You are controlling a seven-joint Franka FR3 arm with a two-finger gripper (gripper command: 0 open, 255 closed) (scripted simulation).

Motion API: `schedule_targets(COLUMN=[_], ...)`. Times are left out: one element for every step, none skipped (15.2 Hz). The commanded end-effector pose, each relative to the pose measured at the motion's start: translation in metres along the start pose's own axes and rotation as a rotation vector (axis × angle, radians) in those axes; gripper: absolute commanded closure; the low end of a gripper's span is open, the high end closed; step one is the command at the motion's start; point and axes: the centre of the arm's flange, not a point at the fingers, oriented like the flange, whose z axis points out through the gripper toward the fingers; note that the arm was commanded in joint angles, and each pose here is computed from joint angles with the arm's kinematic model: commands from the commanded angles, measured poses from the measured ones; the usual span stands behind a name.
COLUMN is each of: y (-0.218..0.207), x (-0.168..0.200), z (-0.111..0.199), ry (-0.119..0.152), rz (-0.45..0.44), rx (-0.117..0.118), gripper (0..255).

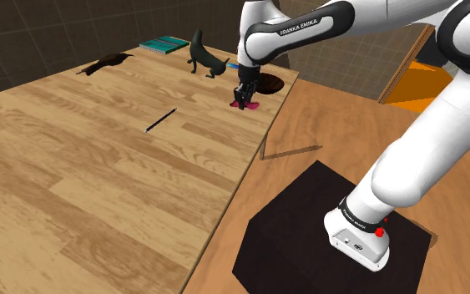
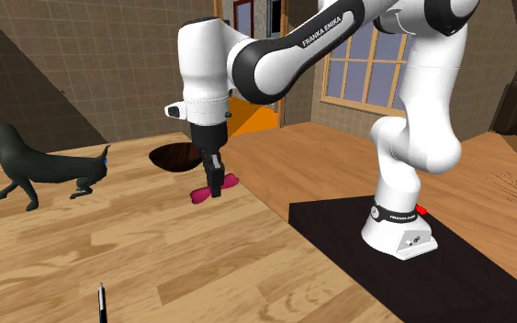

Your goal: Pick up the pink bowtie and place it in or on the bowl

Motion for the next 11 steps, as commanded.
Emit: schedule_targets(y=[0.000, 0.001, 0.001, 0.001, 0.002, 0.002, 0.002, 0.003, 0.003, 0.003, 0.004], x=[-0.001, -0.001, -0.001, -0.001, -0.001, -0.001, -0.001, -0.001, -0.001, -0.001, -0.002], z=[-0.010, -0.016, -0.021, -0.026, -0.031, -0.037, -0.042, -0.047, -0.053, -0.058, -0.063], ry=[0.000, 0.000, 0.000, 0.000, 0.000, 0.000, 0.000, 0.000, 0.000, 0.000, 0.000], rz=[0.000, 0.000, 0.000, 0.000, 0.000, 0.000, 0.000, 0.000, 0.000, 0.000, 0.000], rx=[0.000, 0.000, 0.000, 0.000, 0.000, 0.000, 0.000, 0.000, 0.000, 0.000, 0.000], gripper=[255, 255, 255, 255, 255, 255, 255, 255, 255, 255, 255])
